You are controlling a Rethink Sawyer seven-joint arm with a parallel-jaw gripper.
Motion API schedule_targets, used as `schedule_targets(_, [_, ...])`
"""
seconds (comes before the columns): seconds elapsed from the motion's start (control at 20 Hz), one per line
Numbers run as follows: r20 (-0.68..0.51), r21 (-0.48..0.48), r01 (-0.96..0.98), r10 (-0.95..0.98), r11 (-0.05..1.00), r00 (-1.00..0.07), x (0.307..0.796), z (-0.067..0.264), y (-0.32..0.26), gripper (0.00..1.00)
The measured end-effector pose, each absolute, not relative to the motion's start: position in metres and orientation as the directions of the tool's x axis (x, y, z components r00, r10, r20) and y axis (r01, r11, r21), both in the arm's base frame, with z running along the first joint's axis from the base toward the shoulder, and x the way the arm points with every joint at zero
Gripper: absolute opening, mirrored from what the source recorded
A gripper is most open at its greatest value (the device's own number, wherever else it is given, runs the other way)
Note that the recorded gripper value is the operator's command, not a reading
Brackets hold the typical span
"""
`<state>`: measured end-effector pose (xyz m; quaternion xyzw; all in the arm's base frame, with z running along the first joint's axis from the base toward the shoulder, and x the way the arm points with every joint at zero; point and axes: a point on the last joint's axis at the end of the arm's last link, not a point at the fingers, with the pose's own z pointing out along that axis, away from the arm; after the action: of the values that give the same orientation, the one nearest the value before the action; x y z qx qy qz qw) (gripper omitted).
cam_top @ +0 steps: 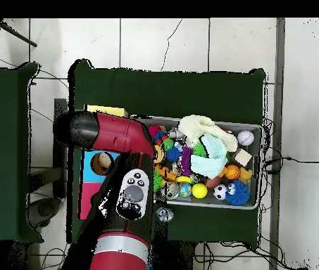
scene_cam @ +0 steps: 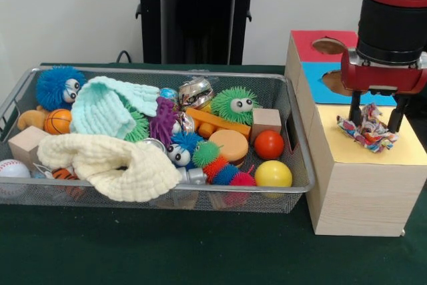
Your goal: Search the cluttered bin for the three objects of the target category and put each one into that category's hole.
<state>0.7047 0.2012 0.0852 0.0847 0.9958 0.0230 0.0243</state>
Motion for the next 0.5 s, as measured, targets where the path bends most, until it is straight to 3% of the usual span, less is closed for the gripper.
schedule_targets(0.5, [-0.053, 0.046, 0.165, 0.167, 0.985, -0.985, 0.707, 0.088, 0.2013, 1.0])
